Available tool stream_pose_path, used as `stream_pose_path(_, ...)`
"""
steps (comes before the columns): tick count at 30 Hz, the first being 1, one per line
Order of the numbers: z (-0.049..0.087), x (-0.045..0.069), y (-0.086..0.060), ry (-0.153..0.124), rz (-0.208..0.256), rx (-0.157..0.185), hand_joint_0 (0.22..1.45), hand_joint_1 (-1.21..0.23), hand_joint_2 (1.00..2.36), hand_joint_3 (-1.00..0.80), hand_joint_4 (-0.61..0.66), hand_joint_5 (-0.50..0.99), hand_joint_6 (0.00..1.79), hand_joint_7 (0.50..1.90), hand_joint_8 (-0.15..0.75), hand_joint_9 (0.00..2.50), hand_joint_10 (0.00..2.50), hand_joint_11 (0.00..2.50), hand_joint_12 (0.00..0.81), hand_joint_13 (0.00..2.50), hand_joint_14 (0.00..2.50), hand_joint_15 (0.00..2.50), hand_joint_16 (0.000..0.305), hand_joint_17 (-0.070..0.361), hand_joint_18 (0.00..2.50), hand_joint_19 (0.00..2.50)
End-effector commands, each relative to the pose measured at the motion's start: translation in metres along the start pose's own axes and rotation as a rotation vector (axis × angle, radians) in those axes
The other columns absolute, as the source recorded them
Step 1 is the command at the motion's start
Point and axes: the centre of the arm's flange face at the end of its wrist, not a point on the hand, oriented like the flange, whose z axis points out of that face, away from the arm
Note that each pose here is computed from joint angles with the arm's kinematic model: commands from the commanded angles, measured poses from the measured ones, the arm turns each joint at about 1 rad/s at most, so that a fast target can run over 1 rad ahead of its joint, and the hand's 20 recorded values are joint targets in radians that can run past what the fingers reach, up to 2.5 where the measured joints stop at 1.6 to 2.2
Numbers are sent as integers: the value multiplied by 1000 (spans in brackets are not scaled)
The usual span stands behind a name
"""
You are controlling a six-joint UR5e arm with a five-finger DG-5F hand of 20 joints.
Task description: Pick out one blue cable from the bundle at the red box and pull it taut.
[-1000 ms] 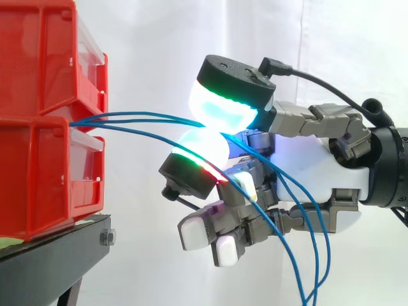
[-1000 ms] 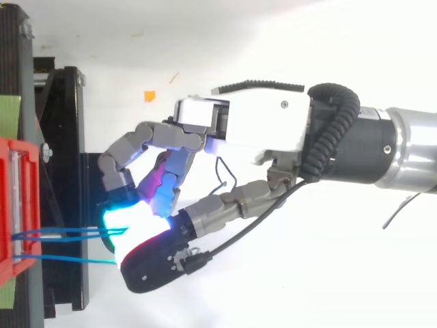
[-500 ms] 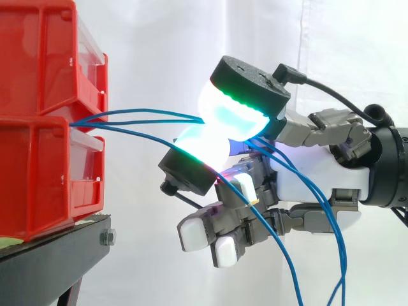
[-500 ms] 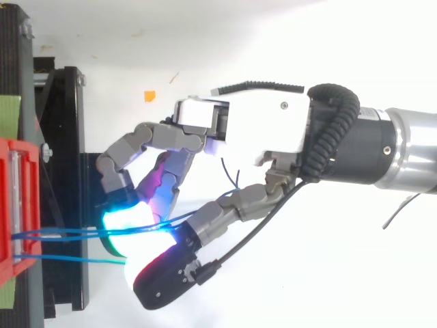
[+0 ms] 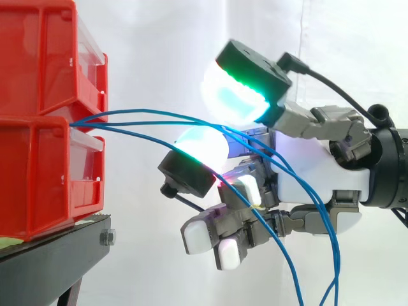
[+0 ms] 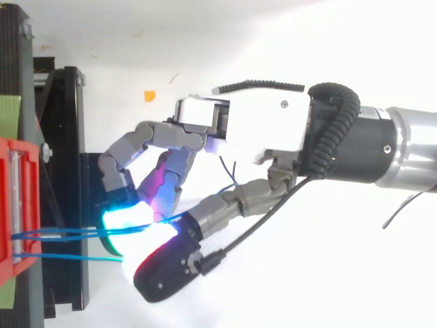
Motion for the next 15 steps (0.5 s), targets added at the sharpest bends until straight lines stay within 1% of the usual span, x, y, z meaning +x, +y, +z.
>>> stream_pose_path(1, 0, 0, 1, 0, 1, -1, 513, -492, 1000, -500, 87, -96, 860, 1154, 261, 1329, 25, 615, 334, 977, 14, 342, 50, 112, 861, 587)
stream_pose_path(2, 0, 0, 1, 0, 1, -2, 545, -447, 1000, -500, 77, -95, 857, 1163, 251, 1333, 25, 626, 325, 974, 15, 354, 48, 108, 849, 601)
stream_pose_path(4, 0, -1, 1, -2, 1, -2, 589, -451, 1000, -500, 66, -88, 852, 1184, 240, 1331, 25, 630, 317, 966, 15, 354, 46, 104, 828, 611)
stream_pose_path(5, 0, 0, 0, 0, 1, -1, 597, -527, 1004, -455, 72, -85, 850, 1180, 242, 1337, 23, 626, 321, 966, 15, 359, 46, 104, 823, 624)
stream_pose_path(6, 0, -1, 0, -2, 1, 0, 594, -538, 1008, -419, 70, -84, 849, 1180, 242, 1337, 24, 635, 319, 967, 15, 362, 46, 104, 826, 622)
stream_pose_path(8, 0, 0, 1, 0, 1, -2, 590, -619, 1017, -298, 72, -83, 848, 1220, 255, 1338, 24, 648, 322, 966, 15, 362, 47, 105, 827, 617)
stream_pose_path(10, 0, -1, 0, -2, 1, 0, 580, -662, 1020, -234, 73, -84, 850, 1235, 262, 1336, 24, 642, 324, 966, 15, 364, 47, 106, 830, 616)
stream_pose_path(15, 0, 0, 1, 0, 1, -1, 596, -765, 1022, -170, 91, -104, 874, 1233, 270, 1262, 26, 652, 327, 956, 15, 373, 48, 107, 809, 618)
